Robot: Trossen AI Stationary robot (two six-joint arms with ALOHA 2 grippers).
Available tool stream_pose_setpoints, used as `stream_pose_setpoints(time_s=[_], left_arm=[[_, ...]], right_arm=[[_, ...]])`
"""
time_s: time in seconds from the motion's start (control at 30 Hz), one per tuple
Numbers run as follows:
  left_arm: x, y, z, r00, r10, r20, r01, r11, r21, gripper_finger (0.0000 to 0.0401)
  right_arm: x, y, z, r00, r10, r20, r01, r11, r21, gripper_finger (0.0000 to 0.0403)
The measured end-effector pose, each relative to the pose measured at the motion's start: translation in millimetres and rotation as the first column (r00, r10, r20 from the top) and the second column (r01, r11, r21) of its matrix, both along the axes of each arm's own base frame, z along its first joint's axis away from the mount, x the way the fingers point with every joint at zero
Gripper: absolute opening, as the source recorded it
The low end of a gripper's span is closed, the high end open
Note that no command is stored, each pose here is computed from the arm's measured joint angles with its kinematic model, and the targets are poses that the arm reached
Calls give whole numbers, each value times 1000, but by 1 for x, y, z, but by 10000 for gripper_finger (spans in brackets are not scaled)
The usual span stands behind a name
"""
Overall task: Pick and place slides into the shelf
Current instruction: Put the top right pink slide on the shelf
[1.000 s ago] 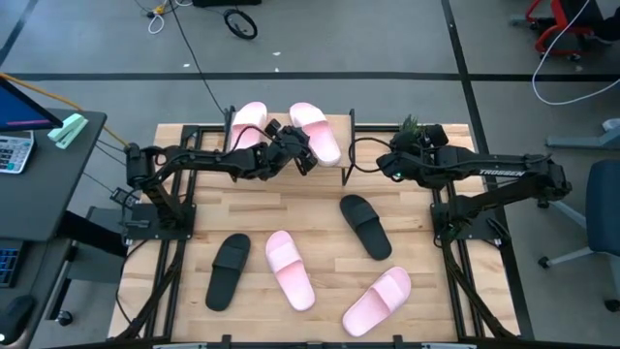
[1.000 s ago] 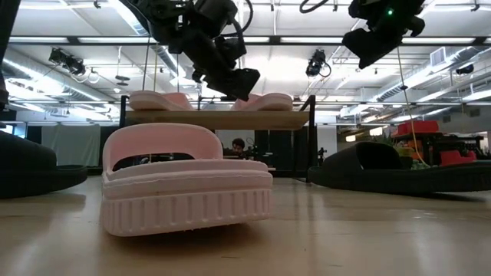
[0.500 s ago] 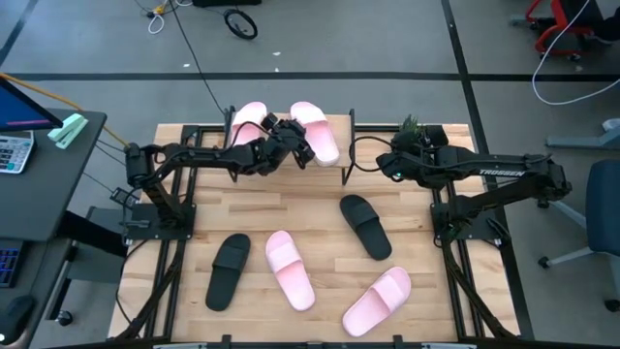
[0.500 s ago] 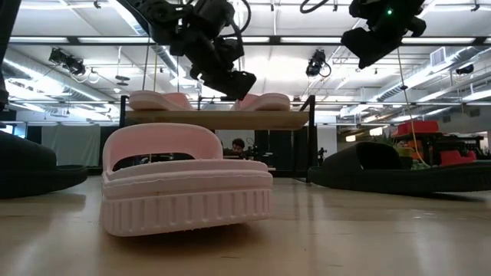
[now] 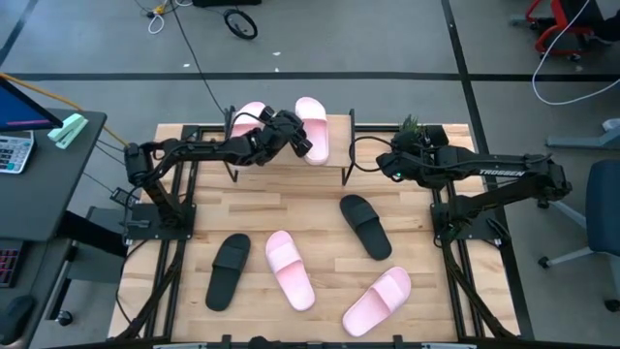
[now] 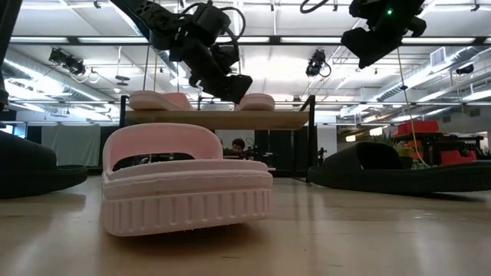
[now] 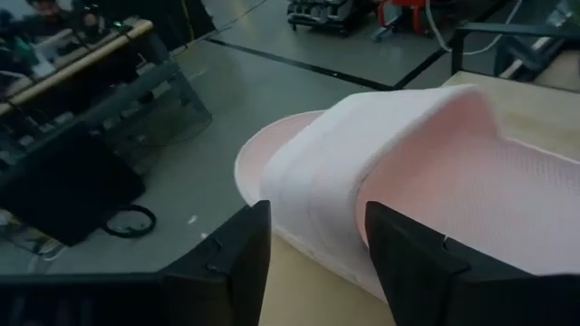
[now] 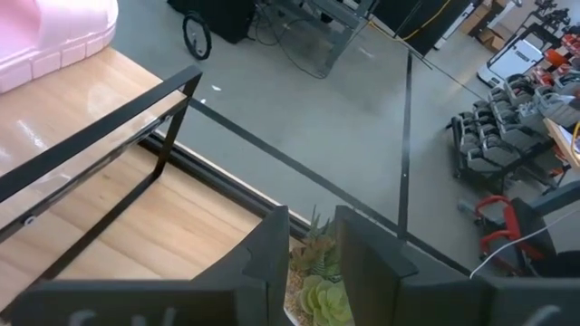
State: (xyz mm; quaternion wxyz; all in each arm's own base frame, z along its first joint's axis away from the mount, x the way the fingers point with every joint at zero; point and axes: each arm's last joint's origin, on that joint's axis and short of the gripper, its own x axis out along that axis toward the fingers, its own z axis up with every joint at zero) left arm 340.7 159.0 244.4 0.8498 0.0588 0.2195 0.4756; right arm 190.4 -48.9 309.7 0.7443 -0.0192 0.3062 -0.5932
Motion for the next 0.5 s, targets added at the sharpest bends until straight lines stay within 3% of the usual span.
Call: stream_pose_setpoints(time_s=[0.3,0.4,0.5], left_arm=[[-2,6,0,1000,-11,24,11,1000,-26,154],[-2,6,0,999,-5,38,7,999,-34,121],[-1,4,0,999,-9,39,10,999,-33,64]], right_arm=[[0,0,0,1000,0,-1,0,1000,0,98],[0,0,0,1000,0,0,0,1000,-1,98],[0,0,0,1000,0,0,0,1000,-1,98]])
